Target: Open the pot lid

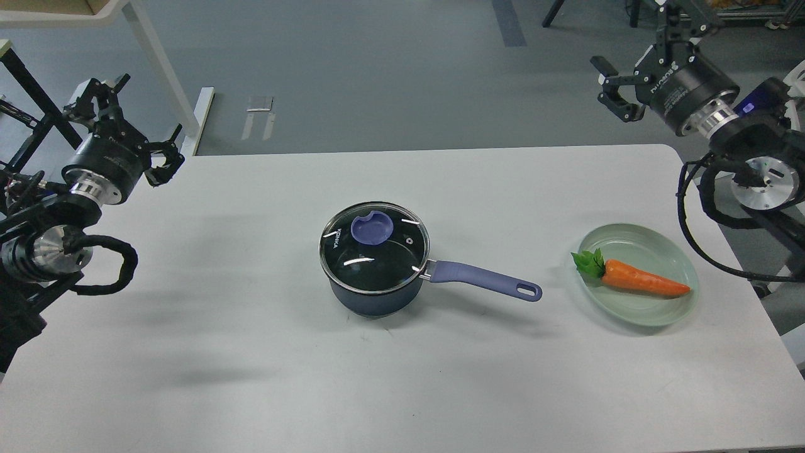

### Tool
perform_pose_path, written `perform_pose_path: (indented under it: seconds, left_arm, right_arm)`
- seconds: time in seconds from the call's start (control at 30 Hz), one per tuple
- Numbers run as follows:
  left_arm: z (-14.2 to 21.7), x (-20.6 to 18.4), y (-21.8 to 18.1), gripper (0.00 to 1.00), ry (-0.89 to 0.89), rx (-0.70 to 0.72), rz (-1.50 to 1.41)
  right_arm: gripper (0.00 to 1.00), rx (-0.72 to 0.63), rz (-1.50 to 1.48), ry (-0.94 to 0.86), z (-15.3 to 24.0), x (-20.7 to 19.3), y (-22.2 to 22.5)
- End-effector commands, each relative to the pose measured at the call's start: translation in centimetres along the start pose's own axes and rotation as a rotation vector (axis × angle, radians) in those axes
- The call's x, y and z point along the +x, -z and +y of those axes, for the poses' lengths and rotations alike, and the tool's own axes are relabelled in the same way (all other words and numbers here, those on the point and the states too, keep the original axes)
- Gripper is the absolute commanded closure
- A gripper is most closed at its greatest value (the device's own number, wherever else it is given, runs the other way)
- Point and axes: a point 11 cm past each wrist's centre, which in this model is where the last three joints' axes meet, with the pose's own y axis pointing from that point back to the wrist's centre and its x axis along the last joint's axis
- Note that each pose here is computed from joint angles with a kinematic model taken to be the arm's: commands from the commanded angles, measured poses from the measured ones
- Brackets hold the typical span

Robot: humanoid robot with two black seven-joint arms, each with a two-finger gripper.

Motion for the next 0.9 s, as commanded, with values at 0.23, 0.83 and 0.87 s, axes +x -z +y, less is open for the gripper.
perform_pose_path:
  seconds: [0.23, 0.83, 0.87]
  left_arm:
    - [-0.2, -0.3, -0.7, 0.01, 0.020, 0.020, -0.252]
    - [0.1, -1.2, -1.5, 0.01, 0.034, 0.013, -0.276]
    - [0.0, -1.3, -1.6, 0.01, 0.035, 0.010, -0.277]
  right_arm:
    - [0.00, -0.229, 0.755, 0.418, 0.1, -8.6, -2.9]
    - [0.07, -0.360, 1.522, 1.089, 5.6, -13.6, -15.1]
    - [0.08, -0.363, 1.532, 1.102, 5.8, -13.6, -15.5]
